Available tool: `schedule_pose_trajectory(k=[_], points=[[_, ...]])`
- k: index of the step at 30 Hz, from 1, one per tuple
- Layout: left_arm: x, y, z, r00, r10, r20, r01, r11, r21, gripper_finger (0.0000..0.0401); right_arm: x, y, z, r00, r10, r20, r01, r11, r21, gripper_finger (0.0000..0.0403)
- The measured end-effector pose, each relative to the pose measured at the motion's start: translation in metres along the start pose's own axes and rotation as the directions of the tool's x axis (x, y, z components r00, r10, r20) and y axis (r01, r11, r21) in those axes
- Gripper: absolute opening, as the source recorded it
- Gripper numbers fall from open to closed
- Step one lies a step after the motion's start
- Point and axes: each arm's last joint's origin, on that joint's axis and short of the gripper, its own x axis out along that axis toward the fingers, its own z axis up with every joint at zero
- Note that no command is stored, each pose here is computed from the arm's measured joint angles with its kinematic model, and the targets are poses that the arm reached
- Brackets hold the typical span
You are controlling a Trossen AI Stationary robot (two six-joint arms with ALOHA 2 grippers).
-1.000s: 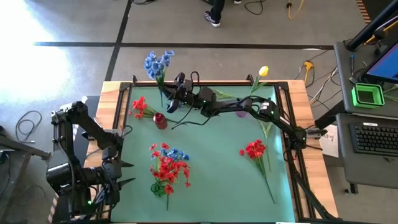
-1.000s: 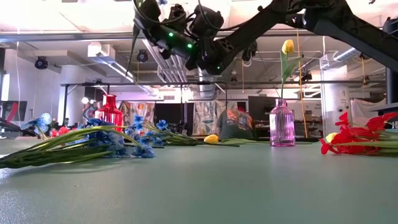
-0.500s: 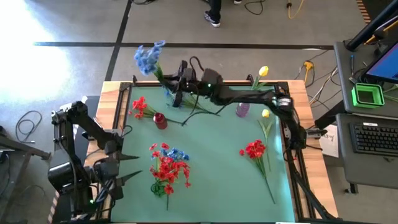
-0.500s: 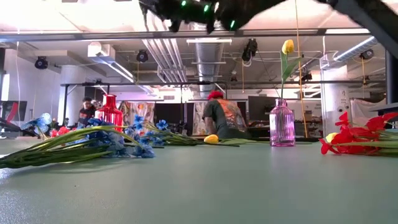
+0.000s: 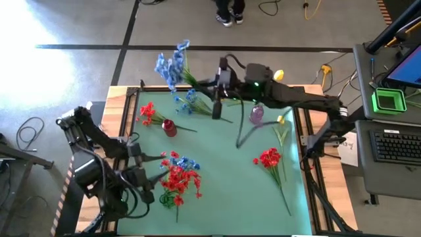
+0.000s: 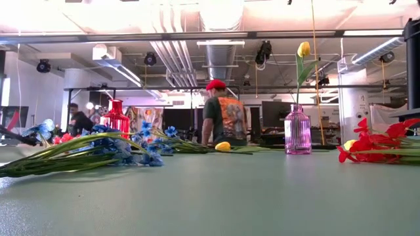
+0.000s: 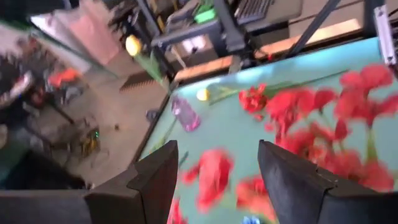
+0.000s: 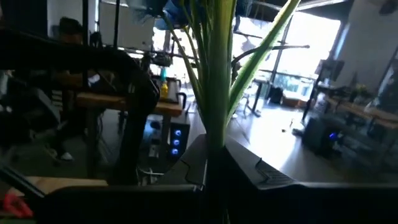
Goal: Sort flowers into vase by color
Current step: Put the bottom right blue flower into the red vase
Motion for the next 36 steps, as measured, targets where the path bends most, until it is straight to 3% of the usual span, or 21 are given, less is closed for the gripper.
schedule_pose_trajectory(k=[6, 16, 19, 24, 28, 36], points=[[0.014, 0.012, 0.026, 0.992, -0.113, 0.047, 0.109, 0.990, 0.086, 0.0207, -0.016, 0.024, 0.009, 0.999, 0.038, 0.027, -0.037, 0.999, -0.017, 0.0016], [0.009, 0.081, 0.051, 0.975, -0.080, 0.208, 0.071, 0.996, 0.051, 0.0207, -0.011, 0.047, 0.004, 0.990, 0.056, 0.127, -0.042, 0.993, -0.112, 0.0014], [0.008, 0.107, 0.055, 0.971, -0.016, 0.237, 0.013, 1.000, 0.011, 0.0207, -0.005, 0.051, 0.001, 0.988, 0.057, 0.144, -0.040, 0.992, -0.119, 0.0014], [0.017, 0.142, 0.058, 0.951, -0.045, 0.307, 0.046, 0.999, 0.005, 0.0207, 0.000, 0.052, -0.001, 0.983, 0.050, 0.175, -0.028, 0.992, -0.127, 0.0014], [0.025, 0.169, 0.056, 0.945, 0.001, 0.327, 0.012, 0.999, -0.038, 0.0207, 0.005, 0.053, -0.006, 0.984, 0.051, 0.171, -0.030, 0.992, -0.126, 0.0013], [0.052, 0.192, 0.057, 0.910, -0.127, 0.394, 0.136, 0.991, 0.005, 0.0207, 0.009, 0.054, -0.009, 0.981, 0.045, 0.186, -0.021, 0.992, -0.126, 0.0013]])
